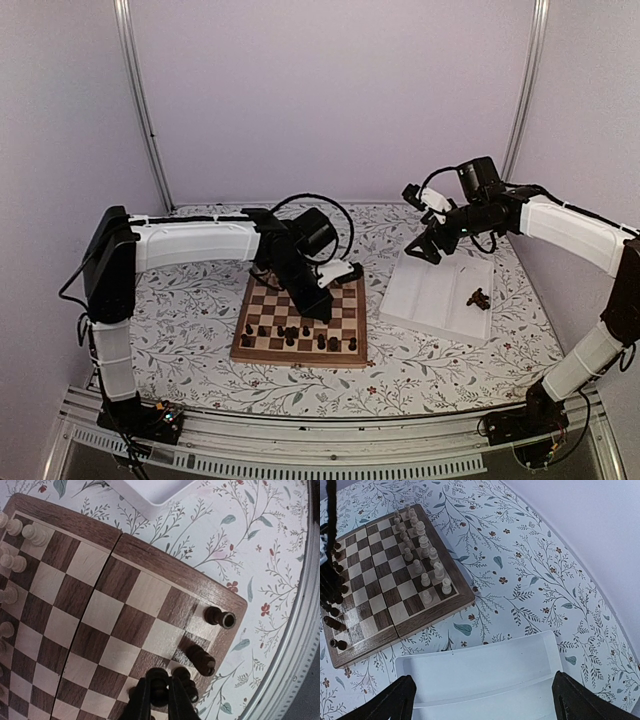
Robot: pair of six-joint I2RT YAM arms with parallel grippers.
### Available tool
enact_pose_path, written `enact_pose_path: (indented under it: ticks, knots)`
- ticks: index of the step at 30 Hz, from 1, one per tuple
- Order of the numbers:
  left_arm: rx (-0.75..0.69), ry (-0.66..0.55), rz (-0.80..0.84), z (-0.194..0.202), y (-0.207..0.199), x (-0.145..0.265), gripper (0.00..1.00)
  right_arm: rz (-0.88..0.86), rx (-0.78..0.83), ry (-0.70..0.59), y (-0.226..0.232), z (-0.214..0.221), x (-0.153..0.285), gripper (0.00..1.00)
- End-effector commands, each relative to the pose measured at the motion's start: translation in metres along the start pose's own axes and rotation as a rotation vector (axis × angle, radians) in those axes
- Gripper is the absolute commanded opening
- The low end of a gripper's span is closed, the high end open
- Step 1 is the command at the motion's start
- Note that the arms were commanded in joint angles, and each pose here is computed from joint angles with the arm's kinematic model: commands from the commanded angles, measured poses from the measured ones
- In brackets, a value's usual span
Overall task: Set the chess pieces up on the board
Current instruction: Place the chess piece on the chessboard.
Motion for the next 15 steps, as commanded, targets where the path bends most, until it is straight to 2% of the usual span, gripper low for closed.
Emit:
enact_pose_path:
  ticks: [1, 15]
  knots:
    - [-0.016, 0.087, 0.020, 0.008, -0.006, -0.010, 0.12, -0.012, 0.011, 0.001, 0.001, 0.005, -0.006, 0.99]
    - [-0.018, 0.120, 0.050, 0.010, -0.011, -0.028, 0.14, -0.021, 0.015, 0.014, 0.002, 0.009, -0.010, 0.99]
Point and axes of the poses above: each gripper's point midway between its finger pads, its own x axis back along the fingers, its own y axis along the line the jaws close on, z = x × y, the point moved 6 cm from there along x, back along the fingers, and after that the axes turned 2 degrees about -x, right-handed, at the moved point
